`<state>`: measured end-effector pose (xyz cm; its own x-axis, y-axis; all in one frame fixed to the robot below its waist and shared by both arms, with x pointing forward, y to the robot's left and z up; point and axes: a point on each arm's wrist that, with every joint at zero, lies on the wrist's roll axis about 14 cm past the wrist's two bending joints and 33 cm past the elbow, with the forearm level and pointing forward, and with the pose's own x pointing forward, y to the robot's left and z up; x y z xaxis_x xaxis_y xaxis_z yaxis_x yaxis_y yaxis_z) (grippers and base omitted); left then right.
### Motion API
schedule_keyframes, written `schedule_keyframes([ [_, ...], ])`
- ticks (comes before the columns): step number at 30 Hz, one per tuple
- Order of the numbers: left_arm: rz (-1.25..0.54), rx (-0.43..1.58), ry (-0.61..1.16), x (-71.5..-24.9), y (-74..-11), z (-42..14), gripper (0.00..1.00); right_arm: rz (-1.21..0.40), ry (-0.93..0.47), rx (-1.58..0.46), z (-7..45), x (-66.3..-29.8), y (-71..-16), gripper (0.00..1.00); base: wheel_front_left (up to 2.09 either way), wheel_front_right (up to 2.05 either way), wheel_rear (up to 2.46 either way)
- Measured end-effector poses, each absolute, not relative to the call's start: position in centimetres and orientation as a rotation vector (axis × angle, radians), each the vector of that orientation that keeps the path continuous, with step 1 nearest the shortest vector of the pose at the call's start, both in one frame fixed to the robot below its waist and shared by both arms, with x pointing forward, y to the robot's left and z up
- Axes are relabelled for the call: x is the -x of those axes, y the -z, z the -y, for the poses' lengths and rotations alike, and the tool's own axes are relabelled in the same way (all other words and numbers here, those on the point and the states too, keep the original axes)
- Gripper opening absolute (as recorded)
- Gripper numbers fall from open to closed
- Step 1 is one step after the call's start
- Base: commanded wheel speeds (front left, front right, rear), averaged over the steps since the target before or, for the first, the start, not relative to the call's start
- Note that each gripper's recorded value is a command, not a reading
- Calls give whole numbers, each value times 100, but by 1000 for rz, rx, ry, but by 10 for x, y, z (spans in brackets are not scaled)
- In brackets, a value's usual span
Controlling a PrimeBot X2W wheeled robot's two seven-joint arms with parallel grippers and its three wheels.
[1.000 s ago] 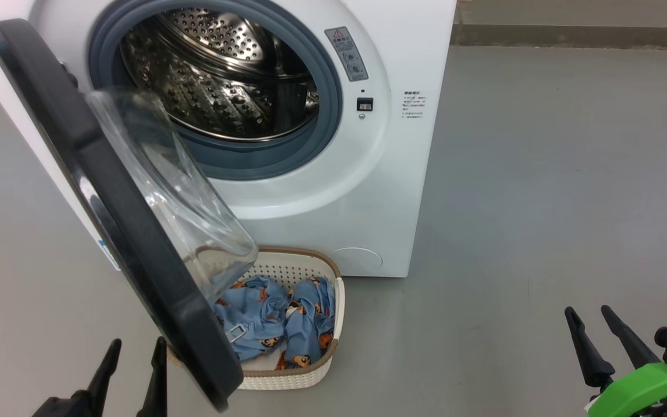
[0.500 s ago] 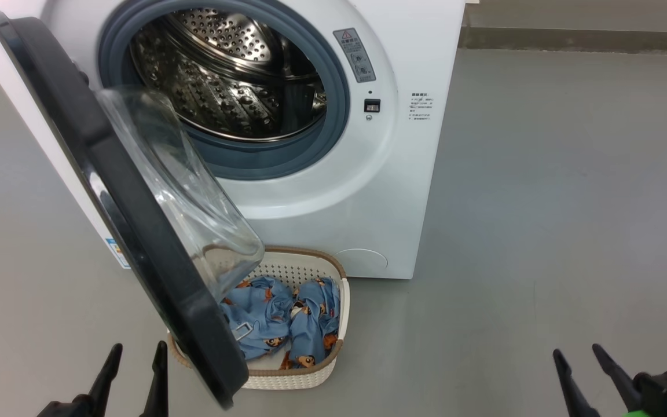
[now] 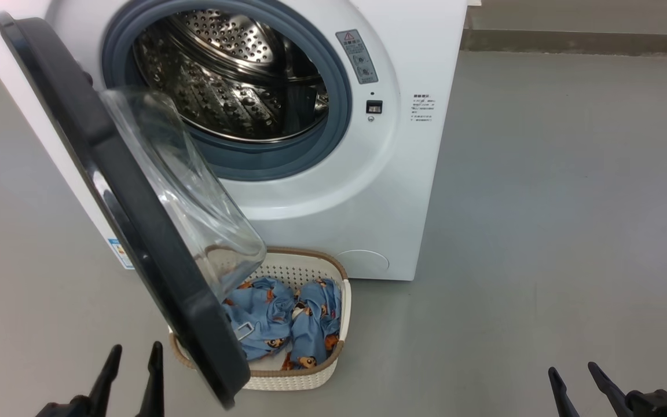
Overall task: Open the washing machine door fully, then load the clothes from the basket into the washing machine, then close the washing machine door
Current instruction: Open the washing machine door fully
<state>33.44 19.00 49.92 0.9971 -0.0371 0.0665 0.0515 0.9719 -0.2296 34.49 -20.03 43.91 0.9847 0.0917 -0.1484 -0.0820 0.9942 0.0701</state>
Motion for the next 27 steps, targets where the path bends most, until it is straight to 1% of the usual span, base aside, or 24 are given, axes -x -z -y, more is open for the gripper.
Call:
schedule_keyframes([
  [1,61,235,41,-334,-499,-191,0,-151,-89,-64,200,-345,-439,100,0,0,0],
  [3,62,237,25,-333,-498,-195,0,-150,-92,-59,199,-346,-440,100,0,0,0],
  [8,120,232,-79,-330,-512,-229,0,-135,-91,-57,199,-348,-444,100,0,0,0],
  [12,250,211,-132,-328,-552,-251,0,-129,-98,-52,197,-350,-446,100,0,0,0],
  [16,449,174,-143,-323,-615,-256,0,-125,-103,-47,196,-352,-448,100,0,0,0],
  [19,587,171,-69,-315,-660,-234,0,-120,-105,-34,196,-352,-449,100,0,0,0],
  [22,651,193,73,-309,-691,-190,0,-117,-106,-26,196,-353,-450,100,0,0,0],
  [27,582,272,343,-302,-698,-108,0,-118,-102,-24,197,-353,-449,100,0,0,0],
])
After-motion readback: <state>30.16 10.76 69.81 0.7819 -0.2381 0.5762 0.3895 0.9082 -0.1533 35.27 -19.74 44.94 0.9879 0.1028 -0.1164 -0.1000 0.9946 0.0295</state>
